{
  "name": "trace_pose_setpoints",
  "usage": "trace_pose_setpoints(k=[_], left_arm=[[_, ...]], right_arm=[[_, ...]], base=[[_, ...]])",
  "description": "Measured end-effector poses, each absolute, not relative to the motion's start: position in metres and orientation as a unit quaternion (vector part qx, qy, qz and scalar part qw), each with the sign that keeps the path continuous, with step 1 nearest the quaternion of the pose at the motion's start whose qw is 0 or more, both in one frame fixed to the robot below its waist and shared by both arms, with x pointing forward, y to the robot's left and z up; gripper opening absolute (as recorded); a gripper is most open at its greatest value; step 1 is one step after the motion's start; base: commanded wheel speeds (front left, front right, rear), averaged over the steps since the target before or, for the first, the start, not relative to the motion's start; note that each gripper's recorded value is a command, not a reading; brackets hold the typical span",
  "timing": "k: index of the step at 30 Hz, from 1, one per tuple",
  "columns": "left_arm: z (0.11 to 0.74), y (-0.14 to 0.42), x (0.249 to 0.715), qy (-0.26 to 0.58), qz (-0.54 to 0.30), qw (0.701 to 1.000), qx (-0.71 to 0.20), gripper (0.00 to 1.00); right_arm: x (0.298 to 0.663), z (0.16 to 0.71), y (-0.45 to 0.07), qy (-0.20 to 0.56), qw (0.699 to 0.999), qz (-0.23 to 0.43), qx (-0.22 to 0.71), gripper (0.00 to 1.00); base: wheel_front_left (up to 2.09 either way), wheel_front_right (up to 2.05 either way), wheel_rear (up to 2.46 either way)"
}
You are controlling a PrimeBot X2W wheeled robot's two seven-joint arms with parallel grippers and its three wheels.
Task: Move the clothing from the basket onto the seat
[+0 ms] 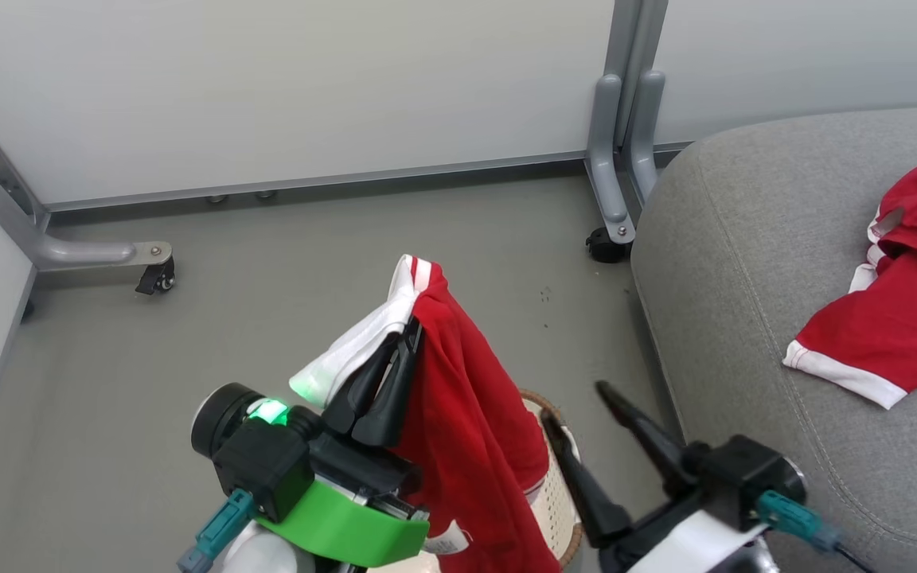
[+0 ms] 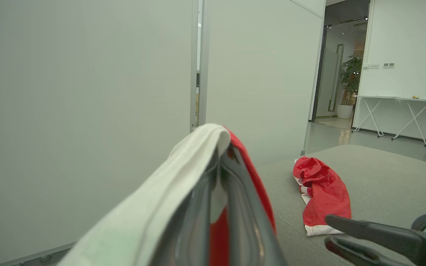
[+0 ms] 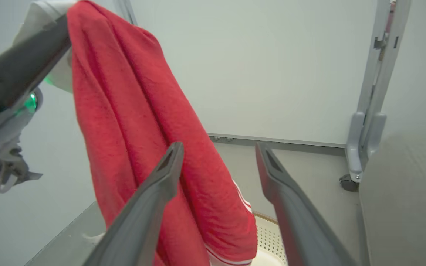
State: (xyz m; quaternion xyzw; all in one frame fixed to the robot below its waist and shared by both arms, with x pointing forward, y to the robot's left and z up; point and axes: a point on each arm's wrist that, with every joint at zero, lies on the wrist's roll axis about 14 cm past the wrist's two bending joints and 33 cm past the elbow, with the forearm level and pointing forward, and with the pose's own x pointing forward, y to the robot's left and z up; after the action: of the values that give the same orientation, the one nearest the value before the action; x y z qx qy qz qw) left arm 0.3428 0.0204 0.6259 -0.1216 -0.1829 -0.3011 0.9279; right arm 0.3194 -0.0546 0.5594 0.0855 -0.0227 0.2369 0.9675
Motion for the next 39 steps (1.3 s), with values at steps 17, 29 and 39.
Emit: trace_pose_setpoints(k=[17,29,39], left_arm=[[0.621,0.017,0.345,-0.176,-0.306,0.928,-0.122,0.0],[0.62,0.016,0.344,-0.172,-0.309,0.927,-0.123,0.0],[0.617,0.015,0.344,-0.168,-0.309,0.928,-0.123,0.0]], right_arm=[[0.331,0.561,0.052,-0.002,0.908,0.411,0.082,1.0],[0.338,0.557,0.068,0.001,0.899,0.431,0.078,0.0],[0.341,0.555,0.068,0.002,0.899,0.431,0.078,0.0]], base=[[0.0,0.0,0.0],[0.0,0.0,0.0],[0.0,0.0,0.0]])
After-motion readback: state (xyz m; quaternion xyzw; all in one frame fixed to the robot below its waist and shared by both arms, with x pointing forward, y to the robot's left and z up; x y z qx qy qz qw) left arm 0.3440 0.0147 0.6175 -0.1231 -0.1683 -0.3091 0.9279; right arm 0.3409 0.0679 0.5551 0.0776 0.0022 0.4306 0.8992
